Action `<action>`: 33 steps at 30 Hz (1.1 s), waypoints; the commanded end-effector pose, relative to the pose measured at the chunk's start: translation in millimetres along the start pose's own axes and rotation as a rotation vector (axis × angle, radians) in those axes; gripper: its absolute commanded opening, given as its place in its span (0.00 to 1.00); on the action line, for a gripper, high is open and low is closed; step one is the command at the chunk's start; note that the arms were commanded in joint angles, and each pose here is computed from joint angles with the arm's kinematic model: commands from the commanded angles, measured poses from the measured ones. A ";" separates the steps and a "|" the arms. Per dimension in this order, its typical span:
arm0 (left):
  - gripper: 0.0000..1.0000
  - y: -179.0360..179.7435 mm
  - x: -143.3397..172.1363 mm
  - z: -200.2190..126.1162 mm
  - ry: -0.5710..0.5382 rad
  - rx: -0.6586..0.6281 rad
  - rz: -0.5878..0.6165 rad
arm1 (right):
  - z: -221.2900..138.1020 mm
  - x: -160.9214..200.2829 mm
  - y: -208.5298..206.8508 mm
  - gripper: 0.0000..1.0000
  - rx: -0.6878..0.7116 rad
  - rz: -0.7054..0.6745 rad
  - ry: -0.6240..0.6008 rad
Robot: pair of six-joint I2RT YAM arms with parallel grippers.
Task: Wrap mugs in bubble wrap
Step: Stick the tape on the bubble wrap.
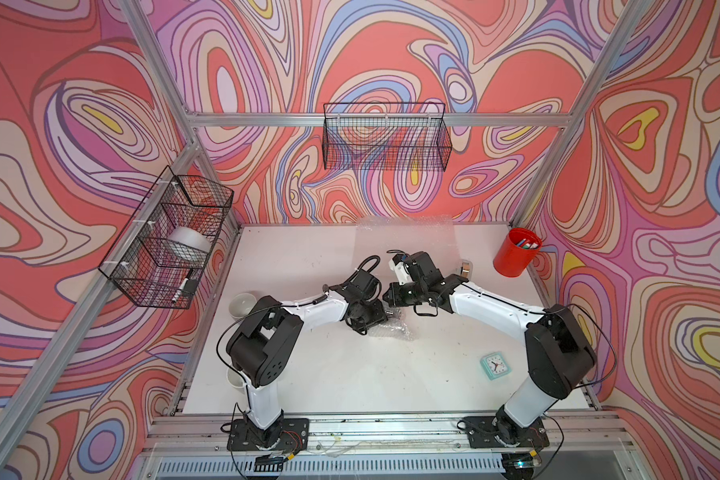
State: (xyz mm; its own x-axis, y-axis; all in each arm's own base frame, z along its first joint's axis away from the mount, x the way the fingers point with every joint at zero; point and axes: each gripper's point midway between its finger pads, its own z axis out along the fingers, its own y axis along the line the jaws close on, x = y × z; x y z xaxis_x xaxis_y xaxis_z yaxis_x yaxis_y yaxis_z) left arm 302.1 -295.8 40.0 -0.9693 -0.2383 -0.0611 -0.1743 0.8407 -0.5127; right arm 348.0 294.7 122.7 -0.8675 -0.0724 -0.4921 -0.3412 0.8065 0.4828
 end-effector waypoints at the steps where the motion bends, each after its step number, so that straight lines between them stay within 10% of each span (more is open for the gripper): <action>1: 0.55 18.8 15.9 12.4 0.064 -0.067 -0.010 | 11.6 -5.7 -15.9 0.00 0.066 0.010 -0.010; 12: 0.55 20.1 16.9 13.0 0.069 -0.068 -0.009 | 3.0 -29.9 -4.3 0.00 0.024 0.015 -0.106; 24: 0.55 20.6 17.6 12.2 0.069 -0.070 -0.012 | 43.2 7.0 -43.1 0.00 0.147 0.067 0.052; 33: 0.55 19.6 16.5 13.4 0.069 -0.069 -0.014 | -24.8 -43.1 -37.7 0.03 0.275 0.008 -0.165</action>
State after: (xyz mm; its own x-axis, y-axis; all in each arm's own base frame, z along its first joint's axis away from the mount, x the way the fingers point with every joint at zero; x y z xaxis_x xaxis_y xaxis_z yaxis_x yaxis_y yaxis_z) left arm 302.2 -295.7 40.1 -0.9693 -0.2382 -0.0607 -0.1743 0.8402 -0.5135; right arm 388.2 271.9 104.2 -0.8499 -0.0049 -0.5269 -0.2158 0.9155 0.3396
